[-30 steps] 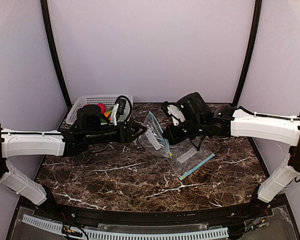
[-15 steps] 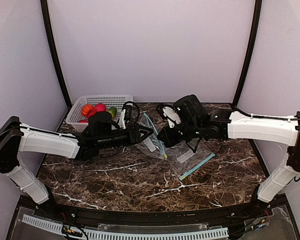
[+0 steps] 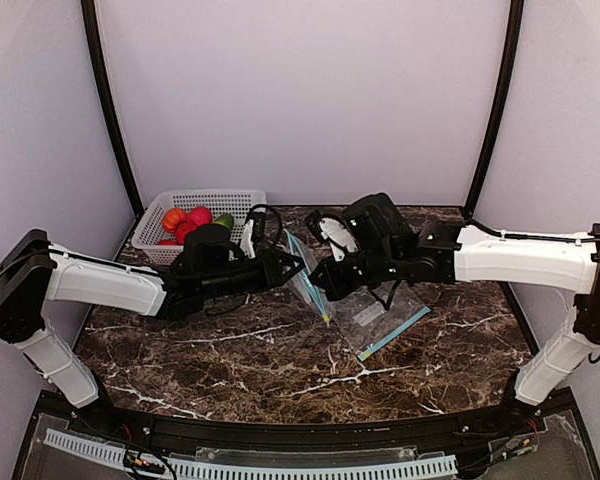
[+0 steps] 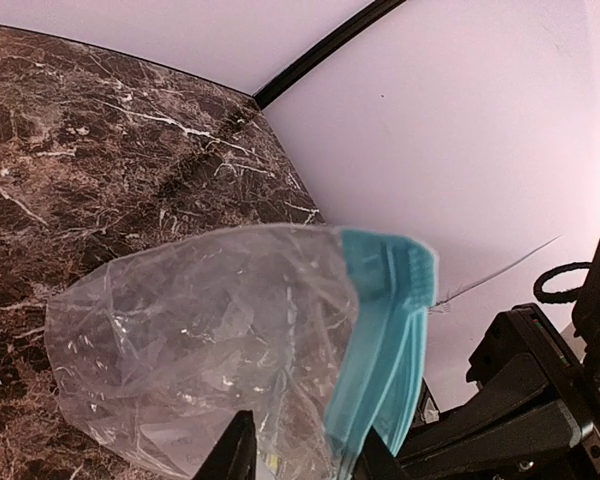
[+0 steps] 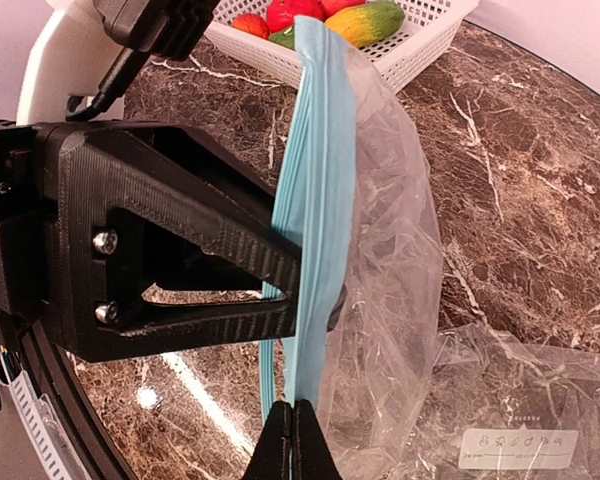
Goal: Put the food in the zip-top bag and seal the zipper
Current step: Open the zipper food storage bag at the center of the board.
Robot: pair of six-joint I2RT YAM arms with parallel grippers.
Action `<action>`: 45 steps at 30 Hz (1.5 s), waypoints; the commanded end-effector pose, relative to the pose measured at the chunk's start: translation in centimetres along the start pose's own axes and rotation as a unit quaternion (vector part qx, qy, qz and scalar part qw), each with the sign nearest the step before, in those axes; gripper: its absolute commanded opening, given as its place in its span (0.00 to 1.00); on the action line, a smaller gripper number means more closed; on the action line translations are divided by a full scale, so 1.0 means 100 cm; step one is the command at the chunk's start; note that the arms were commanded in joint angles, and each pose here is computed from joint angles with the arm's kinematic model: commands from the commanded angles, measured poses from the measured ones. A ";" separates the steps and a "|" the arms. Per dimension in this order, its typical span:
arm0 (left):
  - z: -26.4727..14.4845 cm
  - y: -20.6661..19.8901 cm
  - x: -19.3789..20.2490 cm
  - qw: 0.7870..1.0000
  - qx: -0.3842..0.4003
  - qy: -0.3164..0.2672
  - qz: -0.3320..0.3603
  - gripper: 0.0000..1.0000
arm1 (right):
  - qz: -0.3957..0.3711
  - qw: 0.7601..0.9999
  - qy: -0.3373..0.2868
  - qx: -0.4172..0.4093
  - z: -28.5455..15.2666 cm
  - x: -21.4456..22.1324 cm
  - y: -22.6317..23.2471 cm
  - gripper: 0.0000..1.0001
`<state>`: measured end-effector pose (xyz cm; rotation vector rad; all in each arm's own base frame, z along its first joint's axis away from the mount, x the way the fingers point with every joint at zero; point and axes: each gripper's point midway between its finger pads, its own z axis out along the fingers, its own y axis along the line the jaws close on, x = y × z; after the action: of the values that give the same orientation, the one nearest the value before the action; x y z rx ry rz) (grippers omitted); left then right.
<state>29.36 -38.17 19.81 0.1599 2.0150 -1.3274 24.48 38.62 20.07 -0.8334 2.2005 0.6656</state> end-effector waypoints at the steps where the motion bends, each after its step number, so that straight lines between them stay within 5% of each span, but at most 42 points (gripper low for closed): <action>1: 0.004 -0.003 -0.004 1.000 -0.002 -0.003 -0.001 0.28 | -0.012 1.000 -0.008 0.001 0.006 -0.001 0.004 0.00; 16: 0.008 0.017 0.009 0.999 -0.037 0.018 -0.013 0.01 | 0.000 0.998 -0.011 0.062 0.008 -0.003 -0.015 0.00; 25: -0.004 0.028 0.019 0.997 -0.071 0.039 0.004 0.01 | 0.027 0.984 -0.012 0.173 -0.001 -0.002 -0.053 0.00; 33: -0.003 0.016 0.029 0.997 -0.042 0.062 0.019 0.01 | 0.015 0.993 0.006 0.121 0.012 0.000 -0.034 0.00; 45: 0.000 -0.006 0.030 0.997 -0.006 0.065 0.040 0.01 | -0.008 0.996 0.019 0.087 0.024 0.003 -0.021 0.27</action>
<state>27.47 -38.68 16.08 0.2626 2.1701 -1.2426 26.70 37.48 17.69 -0.7644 2.2592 0.4301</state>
